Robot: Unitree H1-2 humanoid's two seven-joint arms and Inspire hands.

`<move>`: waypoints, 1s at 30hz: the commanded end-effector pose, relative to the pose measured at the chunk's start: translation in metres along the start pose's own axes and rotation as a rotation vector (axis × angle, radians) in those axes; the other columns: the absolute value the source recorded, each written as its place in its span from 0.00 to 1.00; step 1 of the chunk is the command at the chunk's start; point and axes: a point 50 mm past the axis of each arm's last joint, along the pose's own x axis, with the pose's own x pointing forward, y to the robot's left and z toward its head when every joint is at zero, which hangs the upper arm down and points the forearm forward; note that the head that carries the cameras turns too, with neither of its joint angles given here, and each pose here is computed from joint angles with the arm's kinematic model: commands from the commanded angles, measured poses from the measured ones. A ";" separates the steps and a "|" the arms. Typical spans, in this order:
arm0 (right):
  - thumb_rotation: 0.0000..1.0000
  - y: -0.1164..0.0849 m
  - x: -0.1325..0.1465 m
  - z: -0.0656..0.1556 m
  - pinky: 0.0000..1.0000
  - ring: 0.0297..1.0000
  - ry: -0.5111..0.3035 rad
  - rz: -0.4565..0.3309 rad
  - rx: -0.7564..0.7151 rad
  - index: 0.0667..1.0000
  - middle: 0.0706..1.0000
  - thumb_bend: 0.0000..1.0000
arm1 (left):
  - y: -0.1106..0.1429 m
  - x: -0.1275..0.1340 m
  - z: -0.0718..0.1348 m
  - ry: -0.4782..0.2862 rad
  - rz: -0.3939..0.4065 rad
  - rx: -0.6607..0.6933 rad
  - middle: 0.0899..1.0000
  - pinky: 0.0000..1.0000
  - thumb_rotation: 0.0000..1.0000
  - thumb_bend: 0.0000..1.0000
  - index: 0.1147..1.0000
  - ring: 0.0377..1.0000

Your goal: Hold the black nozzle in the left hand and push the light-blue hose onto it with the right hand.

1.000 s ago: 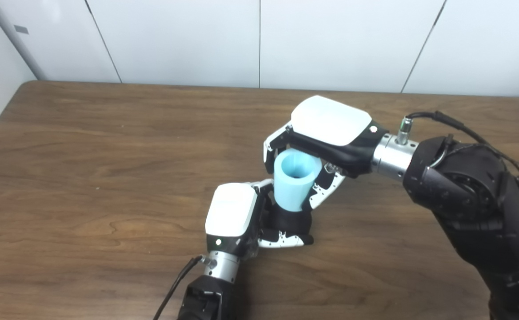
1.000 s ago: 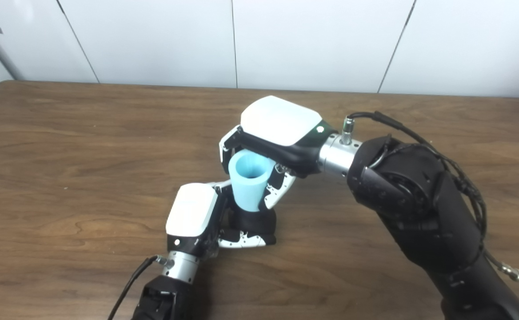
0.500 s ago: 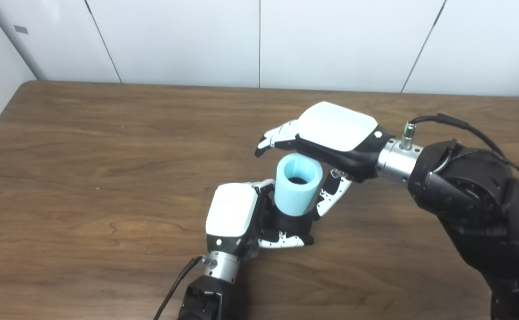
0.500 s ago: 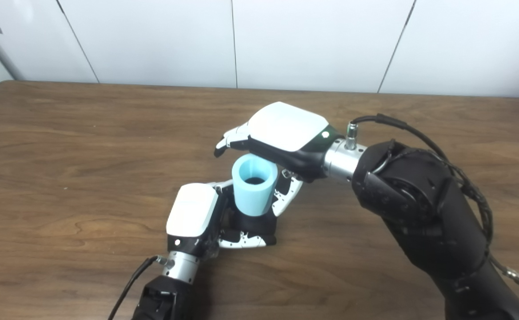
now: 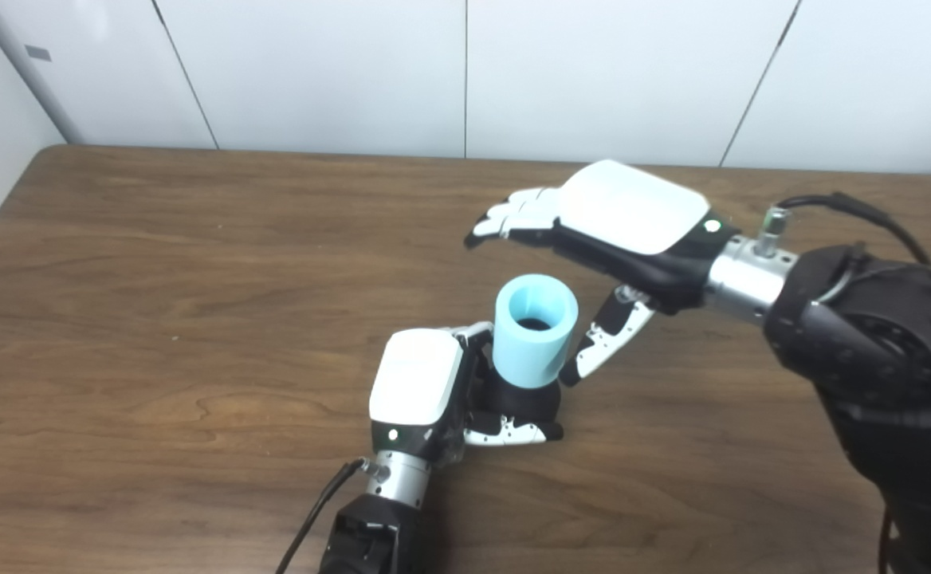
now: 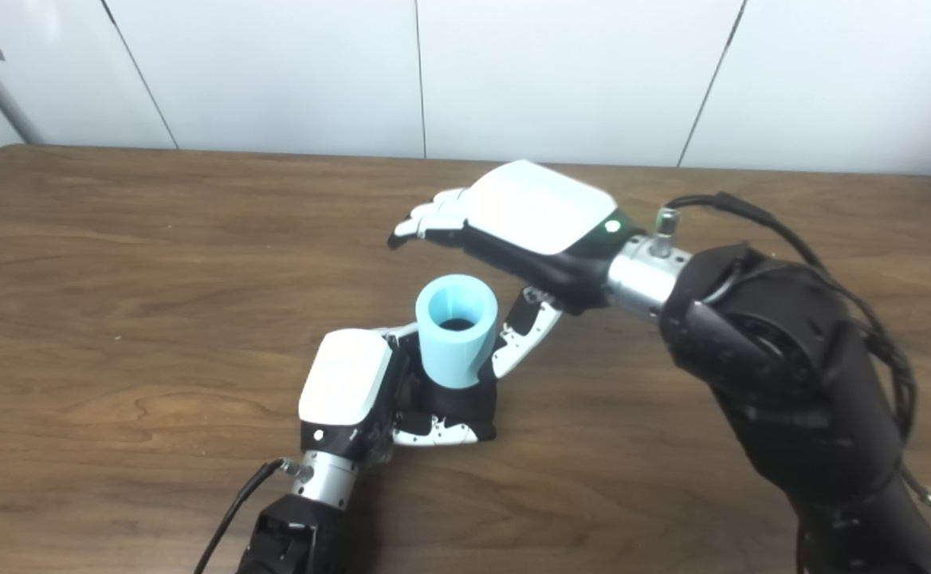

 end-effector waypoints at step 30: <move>0.96 0.041 -0.046 0.026 1.00 1.00 -0.023 -0.082 -0.163 1.00 1.00 0.70 | -0.016 -0.010 -0.008 0.042 -0.116 0.027 0.33 0.33 0.00 0.52 0.43 0.37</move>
